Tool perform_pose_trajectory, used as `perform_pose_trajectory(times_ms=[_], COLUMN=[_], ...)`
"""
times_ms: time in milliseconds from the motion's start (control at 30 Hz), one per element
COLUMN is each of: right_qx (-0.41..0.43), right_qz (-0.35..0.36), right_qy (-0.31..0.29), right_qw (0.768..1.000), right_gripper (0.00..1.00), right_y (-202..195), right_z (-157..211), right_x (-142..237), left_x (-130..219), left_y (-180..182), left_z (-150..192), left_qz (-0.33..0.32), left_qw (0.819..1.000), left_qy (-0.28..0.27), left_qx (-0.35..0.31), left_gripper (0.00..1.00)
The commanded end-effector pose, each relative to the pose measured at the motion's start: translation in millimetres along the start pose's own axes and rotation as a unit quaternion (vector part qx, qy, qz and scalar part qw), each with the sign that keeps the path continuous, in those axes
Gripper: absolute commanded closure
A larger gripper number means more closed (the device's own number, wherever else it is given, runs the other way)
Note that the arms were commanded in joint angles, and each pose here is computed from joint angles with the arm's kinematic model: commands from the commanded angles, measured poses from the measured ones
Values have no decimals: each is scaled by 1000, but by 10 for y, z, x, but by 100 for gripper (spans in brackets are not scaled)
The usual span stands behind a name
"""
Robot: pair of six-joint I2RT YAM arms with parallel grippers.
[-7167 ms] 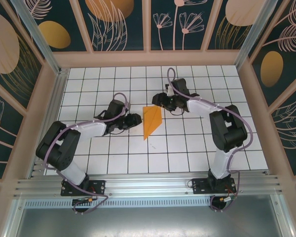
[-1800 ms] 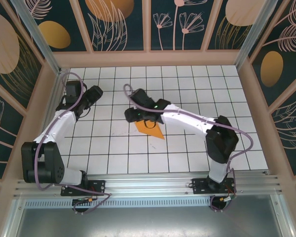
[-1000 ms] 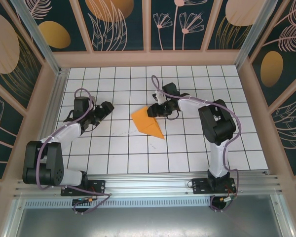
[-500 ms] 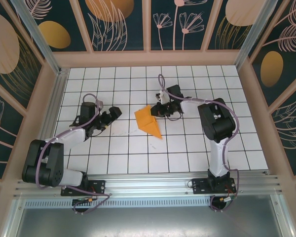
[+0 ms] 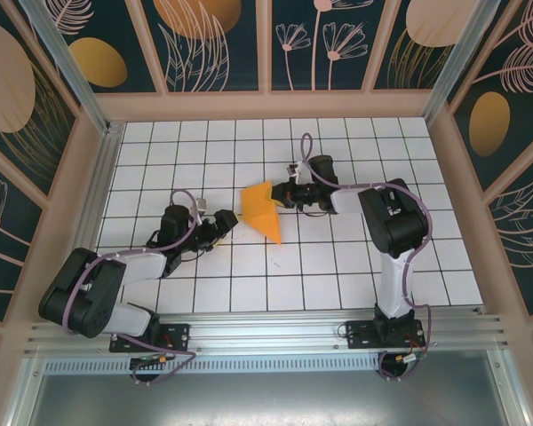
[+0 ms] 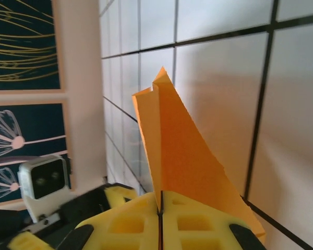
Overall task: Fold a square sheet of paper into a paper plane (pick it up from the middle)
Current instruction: Fold the wing for the fifth time at the center of the table.
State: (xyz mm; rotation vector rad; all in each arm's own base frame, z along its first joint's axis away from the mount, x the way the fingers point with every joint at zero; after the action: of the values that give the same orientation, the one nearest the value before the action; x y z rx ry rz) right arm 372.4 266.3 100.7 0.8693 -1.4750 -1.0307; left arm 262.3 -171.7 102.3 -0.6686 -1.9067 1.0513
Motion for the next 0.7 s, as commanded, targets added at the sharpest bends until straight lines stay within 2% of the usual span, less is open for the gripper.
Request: perform_pose_trajectory(times_ms=[0,233,367,567,667], right_qx=[9,-4,-17,-20,-22], right_qz=[-68,-106,-121,-142,-142], right_qy=[1,-4,-7,-5,-2], right_qw=[998,994,992,990,990], right_gripper=[90,90,90,90,89], right_y=[338,540,651,814,823], right_z=[-32,-54,-57,-26,-6], right_x=[169,315,359,432,438], left_x=[-30,-72,-115,-131,-116], left_y=[-256,-417,-555,-684,-773], left_z=[-47,-52,-95,-190,-228], left_qz=[74,128,153,181,204], left_qw=[997,992,988,983,978], left_qy=[-13,-16,-25,-40,-47], left_qx=[-10,-5,-8,-13,-17], left_gripper=[1,7,16,38,44])
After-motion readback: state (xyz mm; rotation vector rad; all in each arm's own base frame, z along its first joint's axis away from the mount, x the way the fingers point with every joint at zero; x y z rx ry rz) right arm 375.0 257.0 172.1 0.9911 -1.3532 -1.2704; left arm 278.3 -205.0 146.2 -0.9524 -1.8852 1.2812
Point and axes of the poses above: each hand's point on the last joint's axis, 136 mm out from that joint toward the fingers, its own x axis back along the fingers, its own y axis along the line the jaws close on, z = x × y, the point moved 5 cm from there along x, back along the fingers, and after that the axes turned 6 degrees about -x, right-handed, at the moved point
